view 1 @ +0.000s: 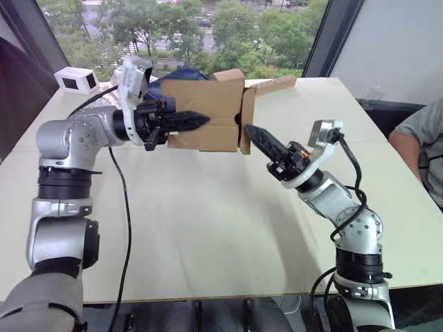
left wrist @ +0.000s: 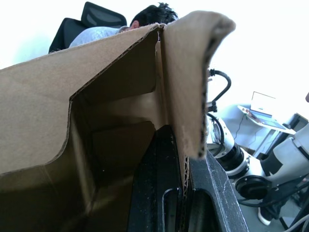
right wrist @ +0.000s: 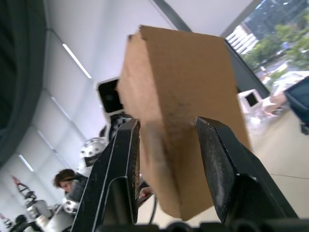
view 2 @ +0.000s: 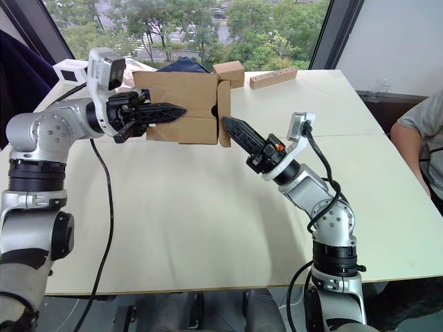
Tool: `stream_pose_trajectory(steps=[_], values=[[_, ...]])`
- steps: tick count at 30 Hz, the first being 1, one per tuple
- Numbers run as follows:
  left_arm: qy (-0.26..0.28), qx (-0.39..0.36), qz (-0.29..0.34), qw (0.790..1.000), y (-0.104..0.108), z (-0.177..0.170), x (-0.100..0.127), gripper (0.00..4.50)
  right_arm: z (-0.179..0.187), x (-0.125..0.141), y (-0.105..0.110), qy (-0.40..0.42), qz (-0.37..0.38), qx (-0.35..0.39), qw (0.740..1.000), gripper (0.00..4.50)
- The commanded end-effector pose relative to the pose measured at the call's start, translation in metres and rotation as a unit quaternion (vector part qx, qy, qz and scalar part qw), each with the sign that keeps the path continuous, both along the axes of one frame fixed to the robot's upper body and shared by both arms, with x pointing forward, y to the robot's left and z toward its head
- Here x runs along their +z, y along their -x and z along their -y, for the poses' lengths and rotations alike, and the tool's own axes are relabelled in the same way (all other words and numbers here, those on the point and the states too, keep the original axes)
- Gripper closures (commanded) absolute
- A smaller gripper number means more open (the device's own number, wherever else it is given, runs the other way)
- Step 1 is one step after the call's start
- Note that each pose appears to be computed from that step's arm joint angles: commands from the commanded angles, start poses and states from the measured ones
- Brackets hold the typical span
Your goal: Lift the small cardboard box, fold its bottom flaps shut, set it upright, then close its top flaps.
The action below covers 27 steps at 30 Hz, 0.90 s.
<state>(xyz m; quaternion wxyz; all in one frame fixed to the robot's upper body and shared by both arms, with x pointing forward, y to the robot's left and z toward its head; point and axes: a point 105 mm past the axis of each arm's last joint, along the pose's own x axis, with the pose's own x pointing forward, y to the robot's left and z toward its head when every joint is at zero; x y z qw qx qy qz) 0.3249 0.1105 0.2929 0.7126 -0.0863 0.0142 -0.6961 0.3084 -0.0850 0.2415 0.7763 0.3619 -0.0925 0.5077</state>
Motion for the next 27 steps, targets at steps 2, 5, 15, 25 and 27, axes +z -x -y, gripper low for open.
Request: stream_pose_trajectory(steps=[2,5,15,25,27], values=[[0.016,-0.007,0.025,1.000,0.006,-0.002,0.014,4.50,0.003,0.007,-0.004,-0.015,0.014,-0.021,1.000,2.66],[0.016,-0.006,0.025,1.000,0.006,-0.002,0.014,4.50,0.002,0.010,-0.003,-0.026,0.016,-0.020,0.999,2.66],[0.020,-0.007,0.023,1.000,0.005,0.001,0.013,4.50,-0.008,0.012,-0.004,-0.039,0.017,-0.025,0.999,2.66],[0.026,0.003,0.019,0.999,-0.001,0.003,0.009,4.50,-0.025,0.018,0.005,-0.053,0.022,-0.005,0.998,2.66],[0.028,0.007,0.017,0.999,-0.003,0.003,0.008,4.50,-0.028,0.018,0.009,-0.057,0.021,0.004,0.998,2.66]])
